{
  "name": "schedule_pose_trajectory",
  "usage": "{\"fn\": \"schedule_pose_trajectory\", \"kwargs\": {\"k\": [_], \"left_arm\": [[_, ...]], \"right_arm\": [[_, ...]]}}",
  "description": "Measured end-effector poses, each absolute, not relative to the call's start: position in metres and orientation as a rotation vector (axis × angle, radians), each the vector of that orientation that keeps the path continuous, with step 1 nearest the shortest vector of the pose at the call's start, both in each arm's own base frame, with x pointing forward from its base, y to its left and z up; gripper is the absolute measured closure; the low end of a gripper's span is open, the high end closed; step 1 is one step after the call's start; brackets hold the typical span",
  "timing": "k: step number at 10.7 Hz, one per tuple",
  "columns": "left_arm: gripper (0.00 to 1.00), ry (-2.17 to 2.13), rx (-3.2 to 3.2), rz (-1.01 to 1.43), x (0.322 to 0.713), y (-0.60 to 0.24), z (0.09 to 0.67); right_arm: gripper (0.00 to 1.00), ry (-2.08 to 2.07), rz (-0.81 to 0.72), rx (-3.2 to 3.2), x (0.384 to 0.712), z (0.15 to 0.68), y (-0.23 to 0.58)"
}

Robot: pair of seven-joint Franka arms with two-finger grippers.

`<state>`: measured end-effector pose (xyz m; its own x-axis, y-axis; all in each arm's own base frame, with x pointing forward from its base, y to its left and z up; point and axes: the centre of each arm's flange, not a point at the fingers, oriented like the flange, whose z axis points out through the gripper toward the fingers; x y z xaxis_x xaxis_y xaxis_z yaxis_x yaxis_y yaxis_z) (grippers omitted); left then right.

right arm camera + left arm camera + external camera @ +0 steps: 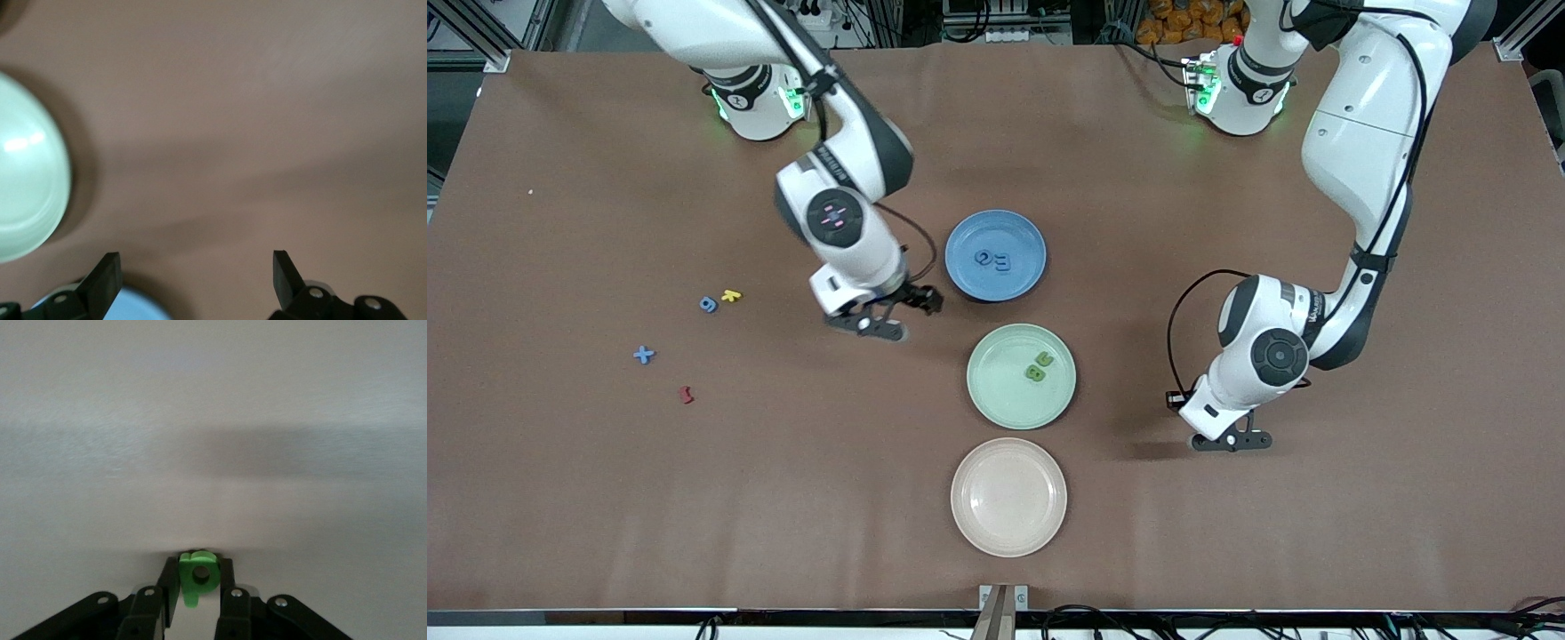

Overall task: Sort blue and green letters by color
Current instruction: 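Release the E with the right gripper while the left gripper grasps the P, then place the P with the left gripper while the right gripper returns to letters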

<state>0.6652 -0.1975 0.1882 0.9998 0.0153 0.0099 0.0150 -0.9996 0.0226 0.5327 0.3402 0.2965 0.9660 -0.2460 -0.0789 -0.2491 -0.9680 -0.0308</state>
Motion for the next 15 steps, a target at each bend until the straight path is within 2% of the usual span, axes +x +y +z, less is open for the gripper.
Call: {"fn": "schedule_pose_trajectory", "kwargs": {"k": [3,6,9,14,15], "left_arm": [[0.72,-0.084,3.101,0.053,0.657,-0.25,0.201],[0.72,-0.079,3.076,0.088,0.627,-0.339,0.217],[0.72,0.012,3.05,0.118,0.593,-0.412,0.232],[0.72,0.117,3.043,0.089,0.551,-0.466,0.227],[0.69,0.131,3.042,0.084,0.545,-0.474,0.226]], "right_arm": [[0.0,0.394,0.096,-3.067,0.588,0.303,0.221],[0.0,0.502,0.08,-3.078,0.613,0.306,0.102],[0.0,0.693,0.077,-3.083,0.618,0.301,0.006],[0.0,1.002,0.075,-3.027,0.605,0.297,-0.119],[0.0,1.023,0.062,-3.018,0.602,0.294,-0.131]]}}
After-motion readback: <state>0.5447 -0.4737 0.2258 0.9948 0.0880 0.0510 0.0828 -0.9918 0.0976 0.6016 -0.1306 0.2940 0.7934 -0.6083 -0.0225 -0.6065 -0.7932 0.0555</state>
